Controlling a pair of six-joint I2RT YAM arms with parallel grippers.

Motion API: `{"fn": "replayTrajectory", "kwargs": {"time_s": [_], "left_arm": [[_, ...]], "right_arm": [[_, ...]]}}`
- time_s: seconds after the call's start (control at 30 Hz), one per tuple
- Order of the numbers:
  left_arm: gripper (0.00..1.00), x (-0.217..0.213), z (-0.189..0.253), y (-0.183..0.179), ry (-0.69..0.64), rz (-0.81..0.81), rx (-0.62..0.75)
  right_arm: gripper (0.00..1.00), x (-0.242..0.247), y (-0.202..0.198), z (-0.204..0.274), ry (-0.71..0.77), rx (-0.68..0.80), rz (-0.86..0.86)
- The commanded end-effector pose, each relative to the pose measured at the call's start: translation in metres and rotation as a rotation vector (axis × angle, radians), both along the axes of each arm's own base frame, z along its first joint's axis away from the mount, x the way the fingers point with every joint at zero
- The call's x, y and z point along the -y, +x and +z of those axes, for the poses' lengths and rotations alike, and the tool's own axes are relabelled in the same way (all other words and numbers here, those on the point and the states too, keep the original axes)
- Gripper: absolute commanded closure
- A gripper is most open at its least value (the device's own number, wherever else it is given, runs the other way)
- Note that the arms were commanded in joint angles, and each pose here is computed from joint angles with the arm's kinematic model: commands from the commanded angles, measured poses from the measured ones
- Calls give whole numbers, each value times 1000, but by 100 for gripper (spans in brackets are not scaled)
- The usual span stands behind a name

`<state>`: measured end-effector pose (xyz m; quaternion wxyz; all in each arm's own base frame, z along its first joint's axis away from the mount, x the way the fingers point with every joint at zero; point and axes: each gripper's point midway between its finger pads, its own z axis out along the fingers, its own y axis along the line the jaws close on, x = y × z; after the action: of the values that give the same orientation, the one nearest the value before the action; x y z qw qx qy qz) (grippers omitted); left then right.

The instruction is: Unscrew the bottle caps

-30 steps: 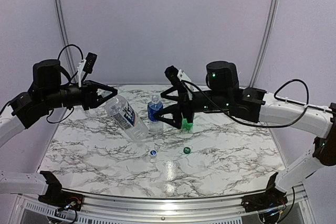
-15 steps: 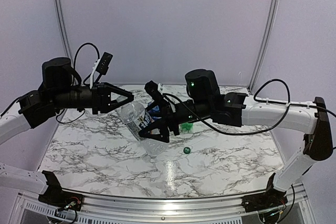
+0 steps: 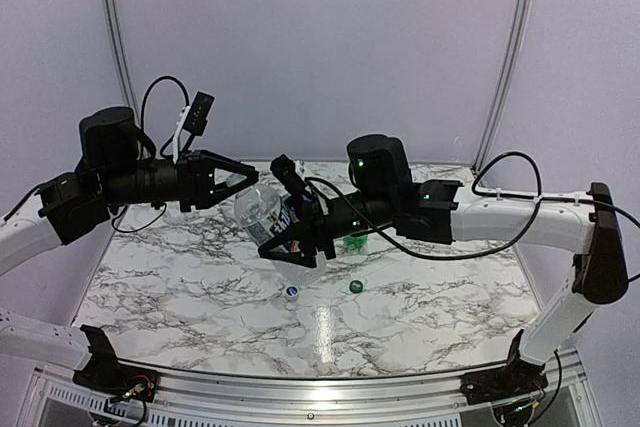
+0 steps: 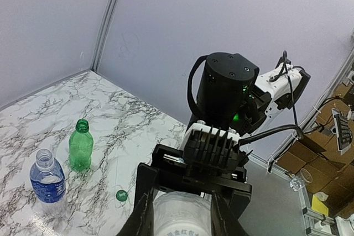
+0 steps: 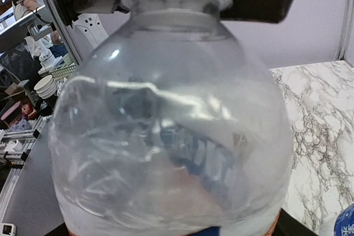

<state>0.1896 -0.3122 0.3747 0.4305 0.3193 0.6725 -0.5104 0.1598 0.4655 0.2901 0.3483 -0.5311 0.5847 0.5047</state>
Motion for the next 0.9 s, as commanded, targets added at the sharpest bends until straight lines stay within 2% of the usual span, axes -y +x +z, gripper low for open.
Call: {"fn": "replayTrajectory", "kwargs": {"time_s": [0.0, 0.1, 0.13, 0.23, 0.33, 0.4, 0.47, 0.6, 0.87], "left_arm": [[100, -2, 16, -3, -54, 2, 43], [98, -3, 14, -3, -51, 10, 50], [92, -4, 13, -2, -49, 16, 51], [65, -7, 12, -2, -47, 28, 77], [33, -11, 17, -6, -62, 25, 121], [23, -13, 18, -9, -75, 20, 138], [16, -14, 20, -14, -92, -2, 155], [15, -13, 23, -26, -128, -64, 181], [26, -4, 19, -35, -113, -151, 203]], "right_arm": [[31, -4, -5, 12, 41, 10, 19], [41, -3, -7, 16, 53, 21, 25], [46, -2, -8, 17, 57, 23, 30], [58, 2, -14, 14, 66, 23, 56], [65, 8, -24, 9, 78, 16, 101], [67, 12, -30, 9, 95, 12, 125], [67, 15, -35, 11, 111, 5, 145], [68, 19, -43, 14, 133, -1, 184], [69, 20, -50, 17, 156, -21, 225]]}}
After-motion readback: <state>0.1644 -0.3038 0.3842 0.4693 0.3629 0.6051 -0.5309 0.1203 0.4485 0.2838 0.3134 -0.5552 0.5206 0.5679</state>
